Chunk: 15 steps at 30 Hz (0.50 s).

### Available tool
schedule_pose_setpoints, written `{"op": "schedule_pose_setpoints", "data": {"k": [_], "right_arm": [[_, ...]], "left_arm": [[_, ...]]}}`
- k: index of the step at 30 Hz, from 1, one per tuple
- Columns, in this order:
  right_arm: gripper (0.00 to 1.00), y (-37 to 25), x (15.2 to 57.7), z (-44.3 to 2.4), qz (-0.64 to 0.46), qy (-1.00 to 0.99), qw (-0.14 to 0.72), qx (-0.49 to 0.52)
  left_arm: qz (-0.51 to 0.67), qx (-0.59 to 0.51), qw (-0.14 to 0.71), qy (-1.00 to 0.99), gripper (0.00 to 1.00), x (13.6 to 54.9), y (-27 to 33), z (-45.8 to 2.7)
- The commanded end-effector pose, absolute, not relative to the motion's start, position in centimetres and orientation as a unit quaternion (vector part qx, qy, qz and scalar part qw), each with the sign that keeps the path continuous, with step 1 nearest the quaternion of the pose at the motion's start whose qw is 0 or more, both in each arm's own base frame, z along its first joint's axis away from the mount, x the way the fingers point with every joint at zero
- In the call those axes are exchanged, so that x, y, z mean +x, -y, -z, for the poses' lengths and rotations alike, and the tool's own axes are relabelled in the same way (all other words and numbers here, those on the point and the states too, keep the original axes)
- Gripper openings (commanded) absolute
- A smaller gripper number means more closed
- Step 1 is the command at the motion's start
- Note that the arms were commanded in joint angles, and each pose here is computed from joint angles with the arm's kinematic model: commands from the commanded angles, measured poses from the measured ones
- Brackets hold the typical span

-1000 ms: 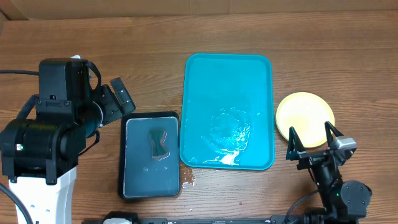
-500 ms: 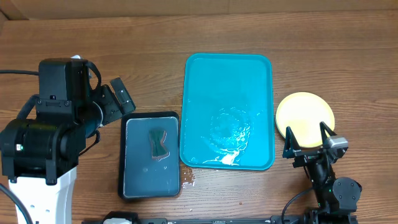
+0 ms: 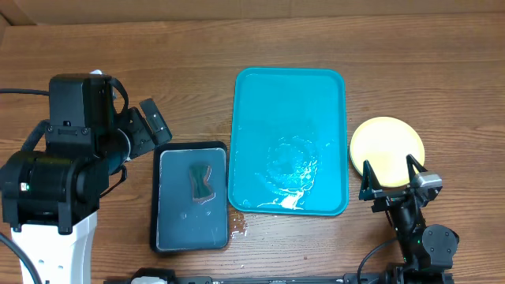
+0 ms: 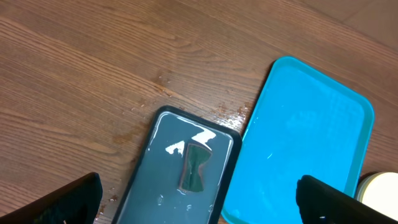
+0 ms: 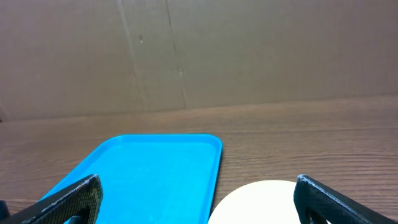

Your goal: Clean dirty plates on tray and stack at the side

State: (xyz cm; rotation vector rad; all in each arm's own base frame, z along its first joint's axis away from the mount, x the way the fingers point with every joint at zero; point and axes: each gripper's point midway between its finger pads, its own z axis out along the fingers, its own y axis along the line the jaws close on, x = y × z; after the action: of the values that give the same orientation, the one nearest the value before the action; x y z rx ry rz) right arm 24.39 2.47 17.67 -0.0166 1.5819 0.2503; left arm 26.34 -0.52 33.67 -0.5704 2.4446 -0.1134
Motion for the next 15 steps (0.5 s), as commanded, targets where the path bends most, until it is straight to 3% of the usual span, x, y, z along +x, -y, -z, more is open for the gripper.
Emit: {"op": "schedule_pose_setpoints", "data": {"k": [1, 5, 9, 15], "right_arm": [[1.0, -2.3, 24.4, -17.5, -0.109, -0.708, 0.697, -0.005], [1.0, -2.3, 24.4, -17.5, -0.109, -0.708, 0.697, -0.004], [1.0, -2.3, 24.4, -17.5, -0.109, -0.708, 0.697, -0.004], [1.0, -2.3, 24.4, -17.5, -0.109, -0.708, 0.697, -0.004]], "left_arm": [[0.02, -0.202, 0.315, -0.927, 1.0, 26.3, -0.2, -33.9], [-0.014, -0.193, 0.339, -0.921, 1.0, 24.5, -1.5, -34.1], [-0.008, -0.197, 0.452, -0.87, 1.0, 25.0, -2.3, -35.9], [0.053, -0.058, 0.588, -0.805, 1.0, 26.4, 0.9, -35.6]]}}
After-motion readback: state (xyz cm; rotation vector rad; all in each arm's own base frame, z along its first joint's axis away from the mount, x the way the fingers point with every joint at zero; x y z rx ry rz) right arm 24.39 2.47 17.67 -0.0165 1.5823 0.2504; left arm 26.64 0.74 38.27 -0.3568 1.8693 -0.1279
